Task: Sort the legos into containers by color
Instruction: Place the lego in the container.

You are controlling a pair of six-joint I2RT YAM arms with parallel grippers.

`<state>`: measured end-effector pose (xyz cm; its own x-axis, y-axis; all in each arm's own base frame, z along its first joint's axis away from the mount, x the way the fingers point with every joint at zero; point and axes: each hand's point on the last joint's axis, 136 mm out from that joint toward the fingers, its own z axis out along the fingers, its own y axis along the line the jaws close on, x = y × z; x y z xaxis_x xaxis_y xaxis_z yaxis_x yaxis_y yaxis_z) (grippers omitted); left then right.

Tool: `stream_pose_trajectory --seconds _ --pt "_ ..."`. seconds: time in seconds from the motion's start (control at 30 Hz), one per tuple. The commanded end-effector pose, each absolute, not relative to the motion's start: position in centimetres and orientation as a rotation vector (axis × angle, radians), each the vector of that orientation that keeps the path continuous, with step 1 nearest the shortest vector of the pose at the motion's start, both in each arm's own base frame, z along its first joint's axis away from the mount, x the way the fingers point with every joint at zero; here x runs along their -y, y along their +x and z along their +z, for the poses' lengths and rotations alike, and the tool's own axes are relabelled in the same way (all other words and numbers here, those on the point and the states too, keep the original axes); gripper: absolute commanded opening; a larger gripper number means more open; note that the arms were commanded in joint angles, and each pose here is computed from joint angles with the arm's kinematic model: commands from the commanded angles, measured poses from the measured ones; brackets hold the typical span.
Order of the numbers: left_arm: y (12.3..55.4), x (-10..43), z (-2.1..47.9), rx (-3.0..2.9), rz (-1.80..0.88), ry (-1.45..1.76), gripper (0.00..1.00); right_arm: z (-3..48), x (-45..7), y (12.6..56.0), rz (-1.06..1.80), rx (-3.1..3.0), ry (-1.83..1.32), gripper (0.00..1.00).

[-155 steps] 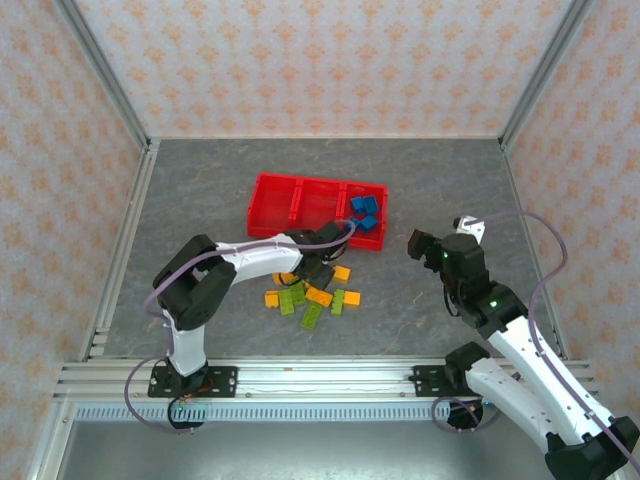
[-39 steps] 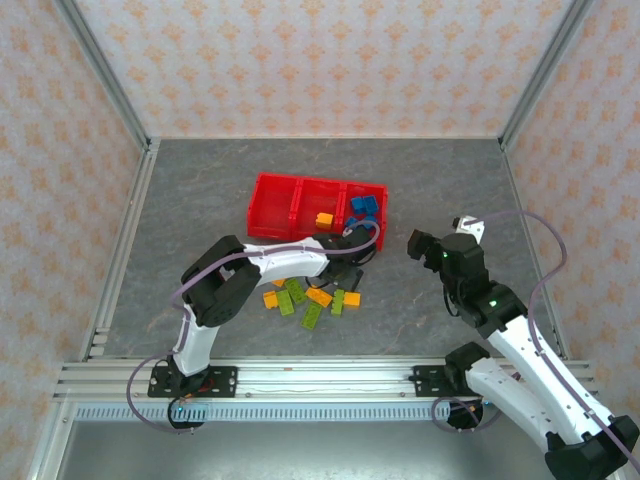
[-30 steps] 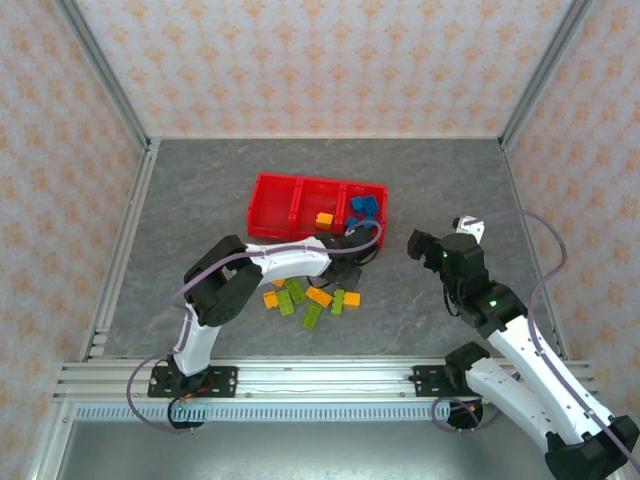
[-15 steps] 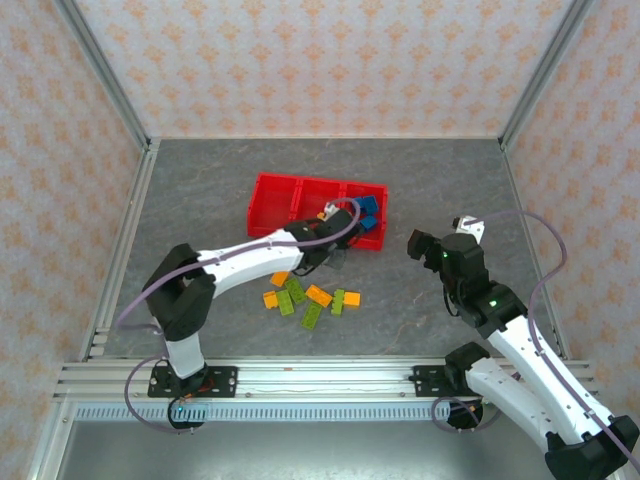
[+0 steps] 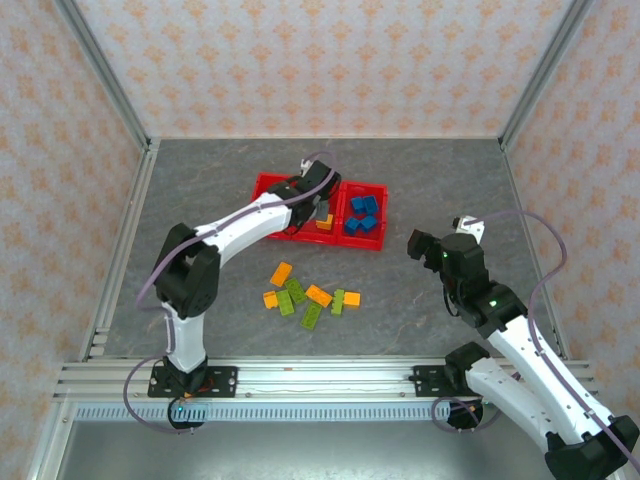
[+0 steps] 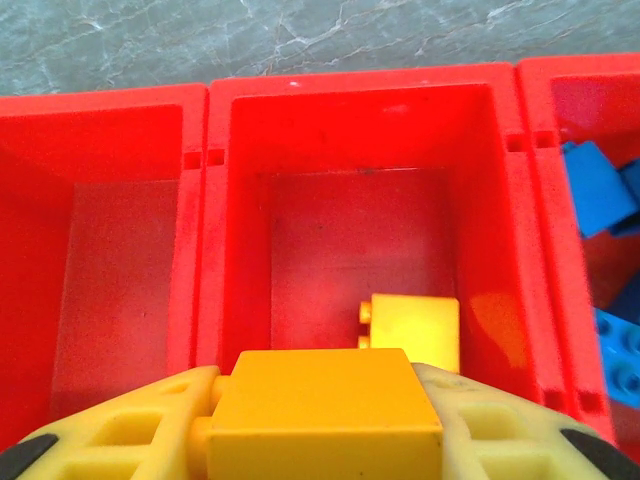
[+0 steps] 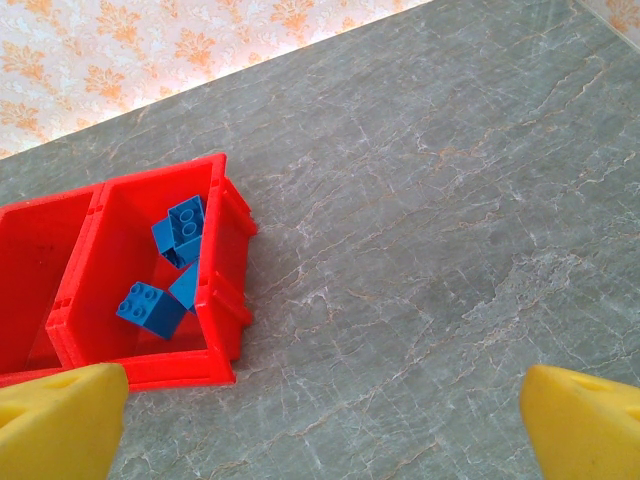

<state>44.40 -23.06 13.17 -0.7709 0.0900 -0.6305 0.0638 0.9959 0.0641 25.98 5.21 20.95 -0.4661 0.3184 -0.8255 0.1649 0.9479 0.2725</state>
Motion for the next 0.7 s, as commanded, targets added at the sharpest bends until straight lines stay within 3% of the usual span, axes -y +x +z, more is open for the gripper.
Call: stream_pose_trajectory --seconds 0.0,0.2,0.47,0.67 --pt "46.4 22.8 12.2 -2.446 0.082 0.107 0.38 20.7 -5.1 26.0 0.189 -2.060 0.356 1.00" --pt "48.4 22.9 10.9 -2.420 0.084 0.082 0.46 20.4 -5.0 26.0 0.180 -2.066 0.362 1.00" --pt "49.2 23.6 11.3 -2.387 0.008 0.061 0.78 20.2 -5.0 26.1 0.169 -2.077 0.373 1.00" --pt "48.4 23.8 14.1 -2.340 -0.076 0.068 0.87 20.1 -4.9 26.1 0.169 -2.078 0.375 1.00"
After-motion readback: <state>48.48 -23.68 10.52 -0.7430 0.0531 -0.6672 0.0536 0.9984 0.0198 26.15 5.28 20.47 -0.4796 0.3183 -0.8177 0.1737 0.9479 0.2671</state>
